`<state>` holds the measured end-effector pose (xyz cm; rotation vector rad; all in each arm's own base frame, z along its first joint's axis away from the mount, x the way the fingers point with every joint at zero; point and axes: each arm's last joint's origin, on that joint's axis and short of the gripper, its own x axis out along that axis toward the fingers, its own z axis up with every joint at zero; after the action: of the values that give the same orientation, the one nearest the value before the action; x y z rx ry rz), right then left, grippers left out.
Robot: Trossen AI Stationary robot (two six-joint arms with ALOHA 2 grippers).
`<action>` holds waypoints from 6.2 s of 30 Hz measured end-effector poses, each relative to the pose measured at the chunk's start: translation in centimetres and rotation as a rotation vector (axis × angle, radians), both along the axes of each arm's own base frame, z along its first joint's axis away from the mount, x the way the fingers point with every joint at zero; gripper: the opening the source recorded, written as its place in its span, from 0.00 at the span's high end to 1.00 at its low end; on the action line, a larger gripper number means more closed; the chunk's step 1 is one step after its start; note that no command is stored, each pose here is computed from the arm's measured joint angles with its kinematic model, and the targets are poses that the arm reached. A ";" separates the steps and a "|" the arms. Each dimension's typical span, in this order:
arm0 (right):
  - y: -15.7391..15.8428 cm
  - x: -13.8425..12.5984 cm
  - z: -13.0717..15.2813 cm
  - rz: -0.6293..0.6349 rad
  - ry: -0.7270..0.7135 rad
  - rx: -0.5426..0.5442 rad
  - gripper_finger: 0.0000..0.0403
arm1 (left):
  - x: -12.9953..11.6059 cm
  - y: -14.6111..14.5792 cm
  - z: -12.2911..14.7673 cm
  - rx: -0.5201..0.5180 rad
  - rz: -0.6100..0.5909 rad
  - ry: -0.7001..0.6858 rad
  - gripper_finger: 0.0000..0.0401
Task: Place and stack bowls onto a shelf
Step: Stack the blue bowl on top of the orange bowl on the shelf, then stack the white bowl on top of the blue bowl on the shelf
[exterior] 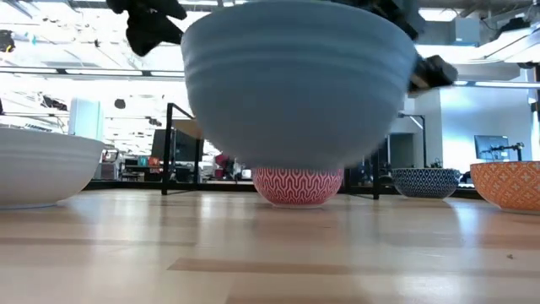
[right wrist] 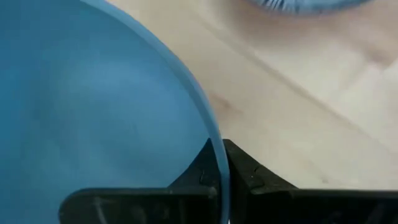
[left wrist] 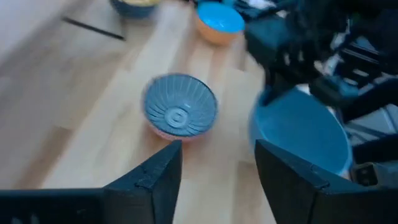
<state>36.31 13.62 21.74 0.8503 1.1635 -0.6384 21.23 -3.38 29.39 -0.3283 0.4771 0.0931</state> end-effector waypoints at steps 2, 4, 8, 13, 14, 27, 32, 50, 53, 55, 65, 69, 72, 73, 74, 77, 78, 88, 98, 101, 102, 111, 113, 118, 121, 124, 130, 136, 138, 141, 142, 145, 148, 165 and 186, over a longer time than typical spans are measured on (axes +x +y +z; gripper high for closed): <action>-0.2 0.1 1.4 -0.002 -0.007 -0.052 0.94 | 1.0 -0.2 -0.1 -0.016 0.008 0.011 0.49; -0.4 0.3 2.6 -0.012 -0.025 -0.104 0.94 | 2.0 -0.1 0.4 -0.029 0.021 0.009 0.46; -0.9 0.6 4.6 -0.032 -0.068 -0.199 0.94 | 3.8 -0.2 1.4 -0.044 -0.033 0.017 0.43; -1.7 1.1 6.3 -0.040 -0.120 -0.288 0.94 | 5.7 -0.3 1.9 0.006 -0.097 0.102 0.43; -1.8 1.2 6.5 -0.041 -0.128 -0.299 0.94 | 6.0 -0.3 1.9 0.018 -0.102 0.130 0.44; -2.9 1.6 9.6 0.032 -0.159 -0.364 0.94 | 9.5 -0.6 1.7 0.128 -0.052 0.433 0.63; -2.9 1.5 10.3 0.033 -0.163 -0.363 0.94 | 9.8 -0.4 2.4 0.157 0.007 0.419 0.86; -2.8 -1.2 15.2 -0.011 -0.328 -0.562 0.55 | 8.1 2.2 6.4 0.307 0.103 0.542 1.00; -2.0 -3.0 18.7 0.004 -0.488 -0.647 0.51 | 6.6 2.8 8.1 0.351 0.161 0.561 1.00; -1.5 -3.9 21.2 0.077 -0.611 -0.682 0.51 | 5.2 3.4 9.1 0.353 0.198 0.545 1.00; -1.6 -1.2 26.9 0.465 -1.165 -0.702 0.59 | -0.7 8.6 12.7 0.306 0.450 0.400 1.00; -2.0 -0.2 25.5 0.452 -1.103 -0.661 0.62 | -1.7 11.5 13.4 0.288 0.593 0.353 1.00; -2.0 -0.1 24.8 0.385 -1.039 -0.643 0.64 | -1.7 13.7 13.5 0.277 0.652 0.323 1.00; -2.0 -0.2 24.5 0.365 -1.009 -0.633 0.65 | -1.5 14.5 13.5 0.269 0.661 0.303 1.00; -2.0 -0.2 24.1 0.350 -0.979 -0.617 0.65 | -1.2 15.3 13.4 0.261 0.670 0.296 1.00; -2.4 -0.6 23.0 0.262 -0.861 -0.604 0.66 | -0.6 17.9 12.6 0.214 0.694 0.293 1.00; -2.5 -0.8 22.6 0.235 -0.817 -0.610 0.66 | -0.4 18.7 12.3 0.200 0.699 0.289 1.00; -3.5 -1.8 19.4 0.049 -0.583 -0.622 0.66 | 0.3 24.7 9.1 0.072 0.723 0.341 1.00; -4.3 0.5 14.6 -0.047 -0.622 -0.567 0.66 | -0.1 26.4 8.3 0.053 0.685 0.357 1.00; -4.6 1.1 13.4 -0.062 -0.651 -0.549 0.66 | 0.0 26.5 8.4 0.062 0.676 0.335 1.00; -4.8 1.3 13.0 -0.064 -0.658 -0.539 0.66 | 0.0 26.5 8.4 0.069 0.670 0.339 1.00; -5.7 2.5 12.2 0.011 -0.805 -0.464 0.66 | 0.0 26.4 8.4 0.081 0.640 0.340 1.00; -6.2 2.2 13.0 0.011 -0.825 -0.469 0.66 | -0.1 26.5 8.4 0.074 0.644 0.343 1.00; -8.1 0.8 15.5 0.009 -0.873 -0.492 0.66 | 0.1 26.7 7.8 0.042 0.637 0.369 0.91; -9.7 -0.5 17.1 0.018 -0.887 -0.511 0.66 | 0.4 26.9 7.3 0.025 0.624 0.381 0.81; -11.4 -1.8 18.0 0.035 -0.863 -0.522 0.66 | 0.5 27.0 7.3 0.022 0.618 0.367 0.71; -16.5 -4.9 19.8 0.138 -0.805 -0.556 0.66 | 0.1 26.7 8.9 0.059 0.681 0.275 0.60; -23.1 -7.1 20.6 0.343 -0.892 -0.463 0.66 | 0.0 27.1 9.5 0.047 0.847 0.204 0.59; -24.9 -7.8 20.6 0.403 -0.928 -0.421 0.66 | 0.6 27.4 9.0 0.022 0.885 0.201 0.59; -27.1 -8.8 20.5 0.456 -0.964 -0.374 0.66 | 1.6 27.5 7.7 -0.008 0.945 0.250 0.59; -27.5 -9.1 20.5 0.470 -0.978 -0.365 0.66 | 1.9 27.4 7.6 -0.014 0.959 0.253 0.59; -28.4 -9.8 20.6 0.508 -0.999 -0.351 0.66 | 2.6 27.4 7.0 -0.028 1.003 0.262 0.59; -28.9 -10.2 20.6 0.544 -1.020 -0.333 0.66 | 3.3 27.4 6.3 -0.046 1.028 0.274 0.59; -30.1 -10.2 15.8 0.565 -1.007 -0.220 0.66 | 2.7 23.5 7.7 0.079 1.077 0.351 0.59; -30.2 -9.7 16.1 0.646 -1.157 -0.219 0.66 | 3.8 13.3 10.0 0.226 1.074 0.157 0.59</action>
<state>26.64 -16.61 37.87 0.4566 0.2377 0.2806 25.00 9.88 39.36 -0.3261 0.3955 1.2154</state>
